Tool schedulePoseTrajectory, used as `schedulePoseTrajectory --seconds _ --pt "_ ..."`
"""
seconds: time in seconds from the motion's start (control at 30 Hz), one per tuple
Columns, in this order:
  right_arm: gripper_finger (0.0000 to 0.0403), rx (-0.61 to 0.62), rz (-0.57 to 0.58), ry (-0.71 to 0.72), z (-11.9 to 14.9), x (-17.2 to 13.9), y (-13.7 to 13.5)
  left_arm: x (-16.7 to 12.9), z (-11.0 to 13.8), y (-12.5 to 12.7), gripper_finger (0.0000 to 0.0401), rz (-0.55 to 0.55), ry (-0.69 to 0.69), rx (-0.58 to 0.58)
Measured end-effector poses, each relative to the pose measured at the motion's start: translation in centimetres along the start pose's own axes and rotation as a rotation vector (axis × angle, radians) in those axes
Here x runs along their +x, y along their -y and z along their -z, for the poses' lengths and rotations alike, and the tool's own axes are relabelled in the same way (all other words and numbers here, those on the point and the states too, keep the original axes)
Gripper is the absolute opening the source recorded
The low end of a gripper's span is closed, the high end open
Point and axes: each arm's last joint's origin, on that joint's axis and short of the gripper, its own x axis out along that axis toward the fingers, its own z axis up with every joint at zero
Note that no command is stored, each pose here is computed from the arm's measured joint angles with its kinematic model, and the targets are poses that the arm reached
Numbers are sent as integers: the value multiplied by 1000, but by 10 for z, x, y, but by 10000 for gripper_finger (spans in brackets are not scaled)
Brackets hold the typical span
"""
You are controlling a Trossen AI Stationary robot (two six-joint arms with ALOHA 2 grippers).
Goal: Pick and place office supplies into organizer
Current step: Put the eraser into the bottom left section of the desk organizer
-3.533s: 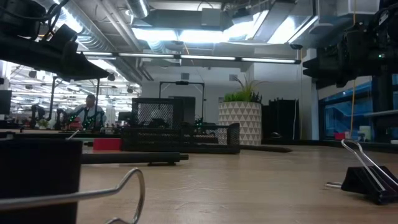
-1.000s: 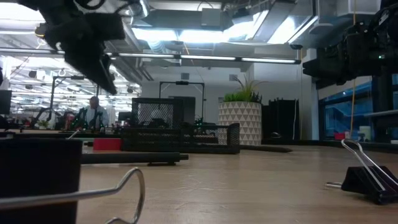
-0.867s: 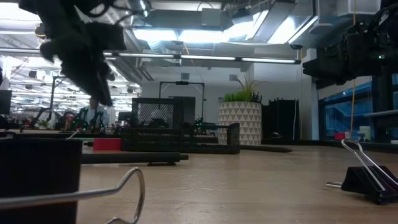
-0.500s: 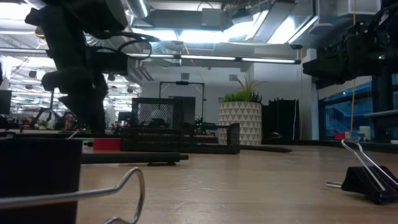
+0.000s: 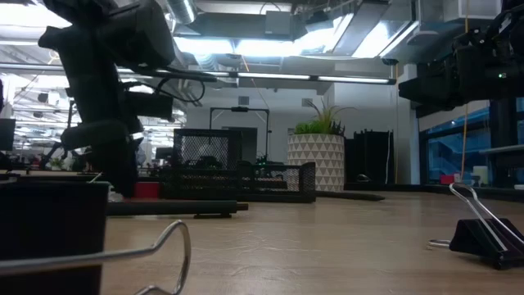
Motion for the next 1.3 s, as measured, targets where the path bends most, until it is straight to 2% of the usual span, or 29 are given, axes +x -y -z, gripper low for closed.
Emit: schedulePoseTrajectory --seconds 0.17,0.8,1.1,1.3 --pt "224 -1 0 -1 0 0 0 -1 0 0 152 7 2 -2" --pt "224 2 0 -1 0 0 0 -1 1 -1 18 9 -2 44" --pt "224 2 0 0 0 0 0 -5 -1 -1 18 26 -19 74" --pt "224 6 0 0 0 0 0 -24 -17 1 15 47 26 65"
